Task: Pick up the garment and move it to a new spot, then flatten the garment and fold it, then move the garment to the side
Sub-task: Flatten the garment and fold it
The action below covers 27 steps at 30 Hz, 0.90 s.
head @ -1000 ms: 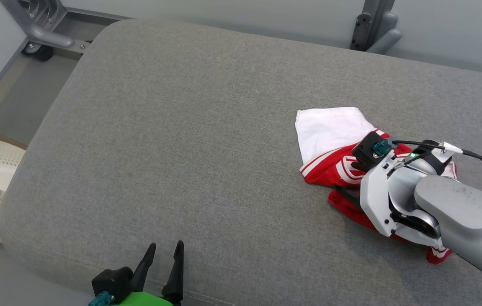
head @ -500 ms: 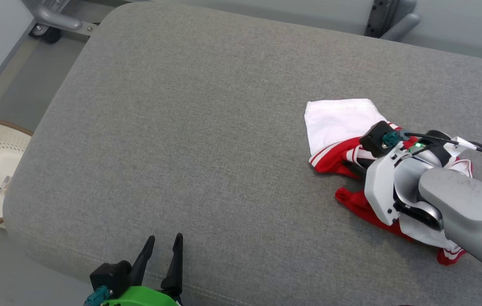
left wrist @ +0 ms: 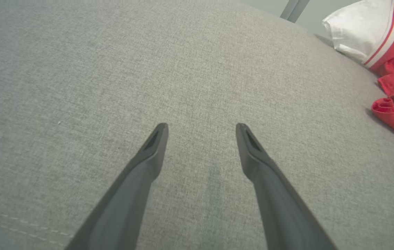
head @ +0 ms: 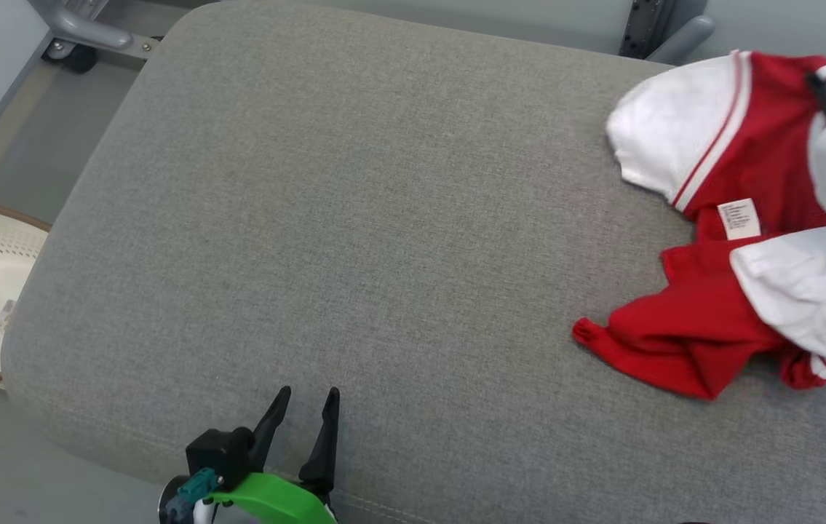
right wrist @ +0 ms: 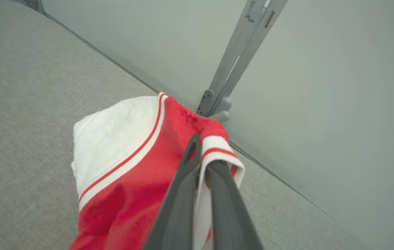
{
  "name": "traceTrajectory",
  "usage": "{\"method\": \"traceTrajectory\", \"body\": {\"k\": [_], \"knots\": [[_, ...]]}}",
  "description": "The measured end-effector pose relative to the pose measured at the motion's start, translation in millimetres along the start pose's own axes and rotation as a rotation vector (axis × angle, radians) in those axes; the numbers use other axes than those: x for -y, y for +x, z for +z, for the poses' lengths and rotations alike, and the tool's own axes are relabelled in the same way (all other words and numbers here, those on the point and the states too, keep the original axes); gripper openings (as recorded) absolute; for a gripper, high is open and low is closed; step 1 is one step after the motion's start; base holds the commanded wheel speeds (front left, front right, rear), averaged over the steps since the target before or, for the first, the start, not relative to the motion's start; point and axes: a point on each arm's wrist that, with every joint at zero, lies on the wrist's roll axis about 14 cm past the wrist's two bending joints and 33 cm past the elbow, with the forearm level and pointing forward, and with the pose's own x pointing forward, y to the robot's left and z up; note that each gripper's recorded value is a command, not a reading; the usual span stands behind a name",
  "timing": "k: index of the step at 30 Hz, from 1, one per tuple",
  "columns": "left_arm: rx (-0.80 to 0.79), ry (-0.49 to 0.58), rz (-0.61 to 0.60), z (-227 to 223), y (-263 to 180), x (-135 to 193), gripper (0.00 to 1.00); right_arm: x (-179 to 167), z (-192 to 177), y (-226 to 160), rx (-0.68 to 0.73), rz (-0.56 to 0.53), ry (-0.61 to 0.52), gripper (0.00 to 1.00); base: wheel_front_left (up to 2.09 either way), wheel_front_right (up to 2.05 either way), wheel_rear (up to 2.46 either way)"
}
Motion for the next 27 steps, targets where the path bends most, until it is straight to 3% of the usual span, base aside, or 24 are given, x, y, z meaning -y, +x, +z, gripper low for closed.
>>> {"method": "traceTrajectory", "body": {"k": [3,4,5,6,13,20,23,27], "knots": [[-0.001,0.007,-0.010,0.8,2.0,2.4,1.00,34.8,-13.3,-0.8,-0.045,-0.110,0.004,0.00,0.00,0.00,0.00],[-0.005,0.008,-0.009,0.1,2.0,2.3,1.00,46.1,-19.1,-2.1,-0.057,-0.150,0.021,0.29,0.00,0.00,0.00],[-0.007,0.008,-0.009,-0.5,2.1,2.5,1.00,54.1,-25.1,-3.0,-0.072,-0.178,0.028,0.68,0.00,0.00,0.00],[-0.011,0.004,-0.009,-1.4,2.2,2.8,1.00,59.5,-30.3,-3.5,-0.083,-0.195,0.027,1.00,0.00,0.00,0.00],[-0.029,0.000,0.014,-6.4,2.1,-3.9,1.00,87.0,-57.4,-18.2,-0.097,-0.274,0.054,1.00,0.00,0.00,0.00],[-0.020,0.024,-0.009,-2.9,9.1,0.0,1.00,54.7,-36.5,-18.1,0.007,-0.231,0.111,1.00,0.00,0.00,0.00],[-0.006,0.031,-0.042,1.5,15.0,8.9,1.00,56.8,-15.6,-31.3,0.094,-0.239,0.138,1.00,0.00,0.00,0.00],[-0.001,0.042,-0.091,2.8,20.0,22.8,1.00,45.1,-24.2,-58.5,0.140,-0.243,0.181,1.00,0.00,0.00,0.00]]}}
